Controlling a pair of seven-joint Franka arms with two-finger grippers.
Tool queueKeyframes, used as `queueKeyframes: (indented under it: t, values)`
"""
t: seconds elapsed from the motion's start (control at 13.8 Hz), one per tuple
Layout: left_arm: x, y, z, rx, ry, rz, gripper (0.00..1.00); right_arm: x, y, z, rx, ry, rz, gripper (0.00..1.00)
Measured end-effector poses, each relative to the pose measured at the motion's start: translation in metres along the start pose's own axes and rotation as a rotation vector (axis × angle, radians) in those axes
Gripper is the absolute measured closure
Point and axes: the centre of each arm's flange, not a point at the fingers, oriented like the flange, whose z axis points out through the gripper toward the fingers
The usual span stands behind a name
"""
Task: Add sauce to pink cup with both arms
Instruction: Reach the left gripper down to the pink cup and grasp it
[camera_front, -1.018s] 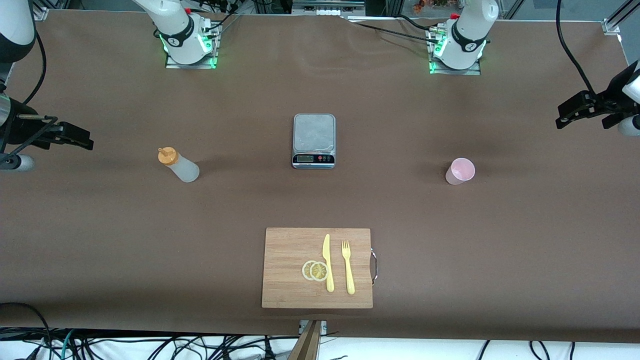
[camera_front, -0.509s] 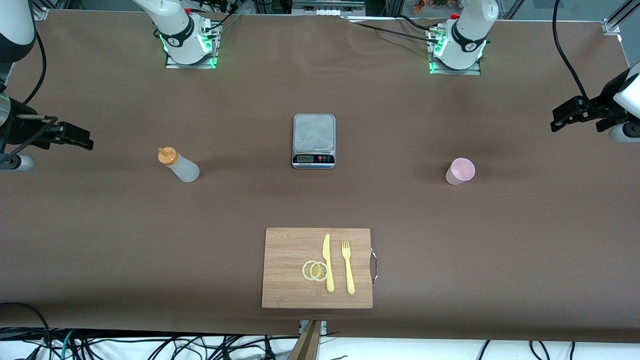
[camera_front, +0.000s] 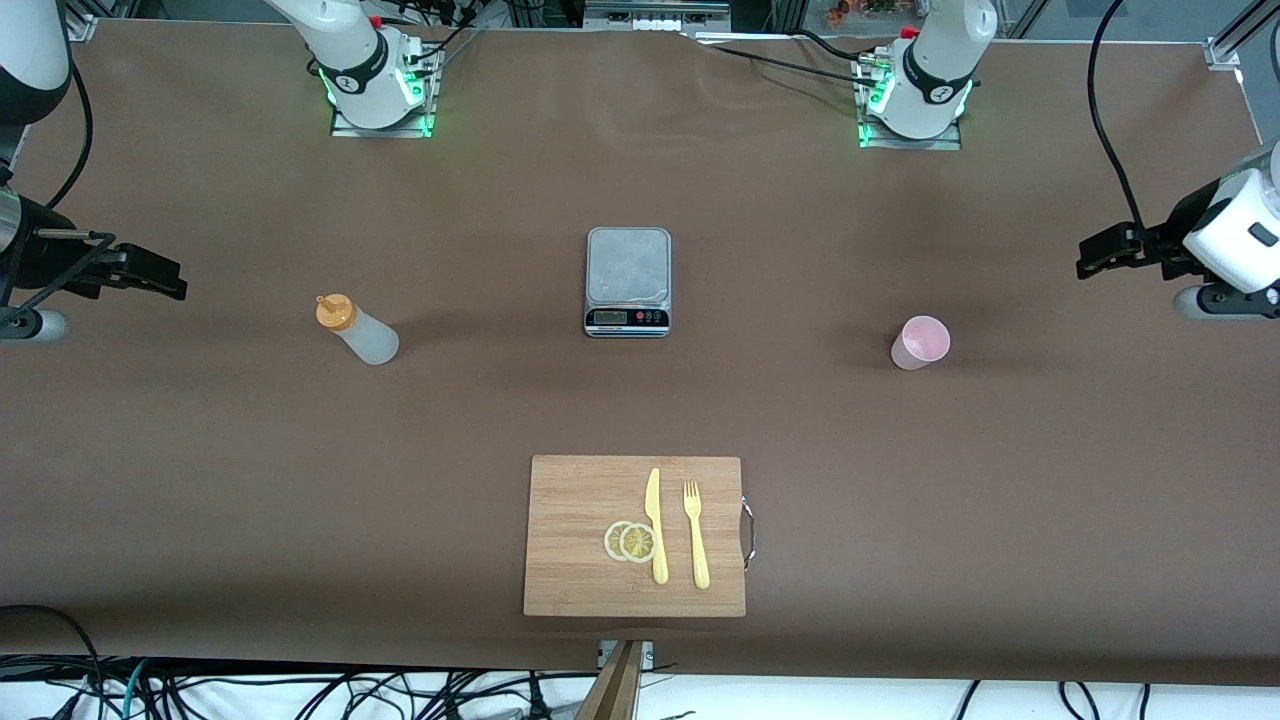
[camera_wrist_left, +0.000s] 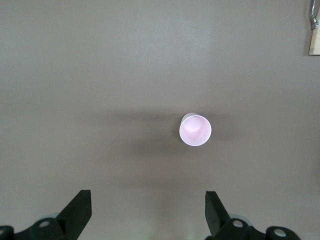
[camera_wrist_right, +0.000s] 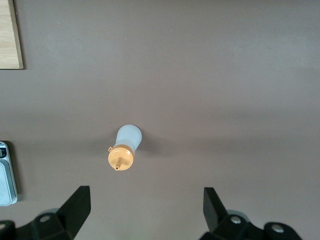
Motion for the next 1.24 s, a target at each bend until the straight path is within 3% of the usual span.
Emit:
queueKeyframes:
  t: [0.51,0.87,1.24]
  values:
    - [0.020,0.007,0.101,-0.001,0.021,0.000,0.00,0.000,0.002,0.000,0.000,0.000,0.003,0.00]
    - [0.034,0.012,0.181,-0.010,0.089,-0.014,0.00,0.000,0.003,0.000,0.000,0.000,0.006,0.00]
    - [0.033,0.020,0.260,-0.062,0.116,-0.042,0.00,0.000,0.004,0.000,0.000,0.000,0.006,0.00]
